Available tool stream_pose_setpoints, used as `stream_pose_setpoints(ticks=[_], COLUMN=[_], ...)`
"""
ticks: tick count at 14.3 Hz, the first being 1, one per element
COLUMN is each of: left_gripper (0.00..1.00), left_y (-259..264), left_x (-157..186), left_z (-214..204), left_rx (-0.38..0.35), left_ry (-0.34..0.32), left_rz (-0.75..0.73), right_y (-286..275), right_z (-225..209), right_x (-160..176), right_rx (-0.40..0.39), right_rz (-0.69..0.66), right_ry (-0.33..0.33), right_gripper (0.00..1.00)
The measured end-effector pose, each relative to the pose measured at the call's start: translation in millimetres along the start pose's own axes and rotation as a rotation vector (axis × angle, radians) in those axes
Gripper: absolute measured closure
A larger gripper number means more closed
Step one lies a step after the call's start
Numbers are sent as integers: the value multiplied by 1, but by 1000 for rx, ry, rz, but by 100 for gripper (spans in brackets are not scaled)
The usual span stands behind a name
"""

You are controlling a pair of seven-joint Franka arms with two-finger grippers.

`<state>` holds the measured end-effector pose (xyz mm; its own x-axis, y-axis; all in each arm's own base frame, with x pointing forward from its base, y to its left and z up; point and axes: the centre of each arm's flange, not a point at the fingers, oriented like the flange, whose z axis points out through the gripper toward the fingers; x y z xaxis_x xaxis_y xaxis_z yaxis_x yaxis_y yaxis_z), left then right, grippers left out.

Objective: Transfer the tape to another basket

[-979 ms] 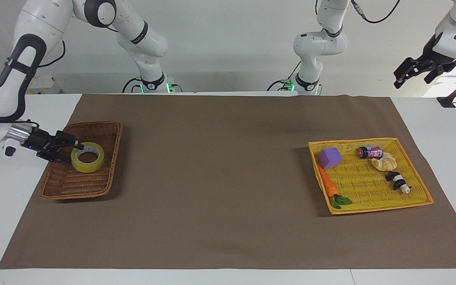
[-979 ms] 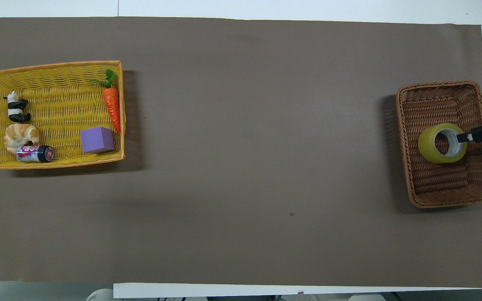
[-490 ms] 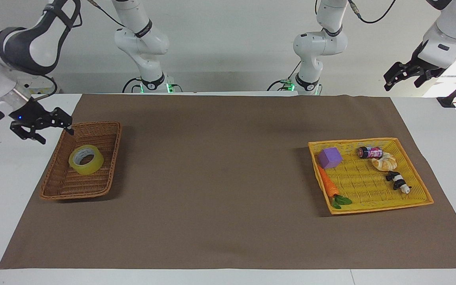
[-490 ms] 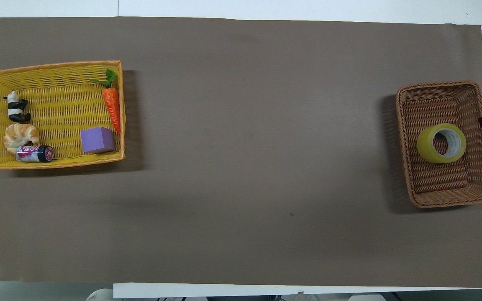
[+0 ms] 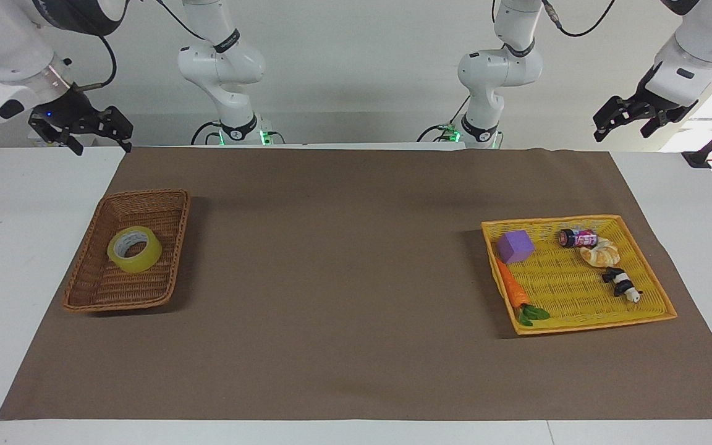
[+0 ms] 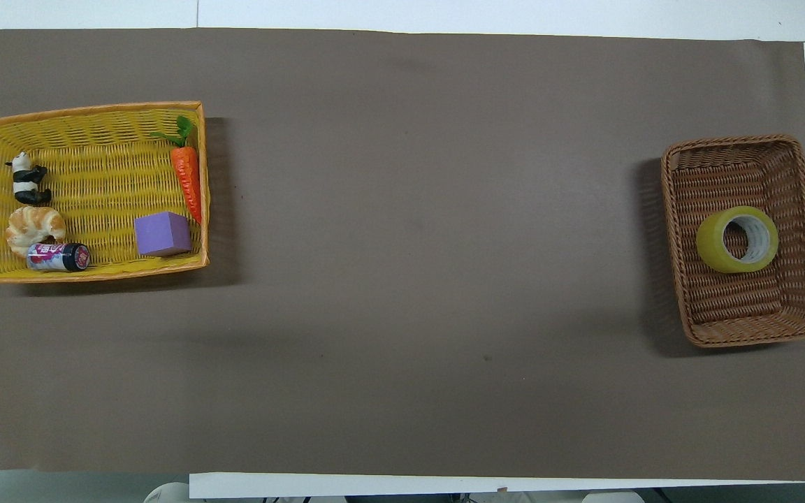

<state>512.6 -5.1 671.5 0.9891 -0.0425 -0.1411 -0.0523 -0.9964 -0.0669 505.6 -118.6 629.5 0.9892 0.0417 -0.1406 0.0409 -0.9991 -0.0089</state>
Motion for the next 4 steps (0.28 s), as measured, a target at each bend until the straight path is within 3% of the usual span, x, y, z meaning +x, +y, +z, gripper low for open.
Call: stream_pose_setpoints(ticks=[4], left_gripper=[0], left_y=[-2], left_x=[-1], left_z=[0], left_rx=[-1], left_ry=[1], left_rz=[-5], right_y=[0], right_z=[1], right_x=[4], right_rx=[-13], right_rz=[-2], right_ry=[-4], right_gripper=[0])
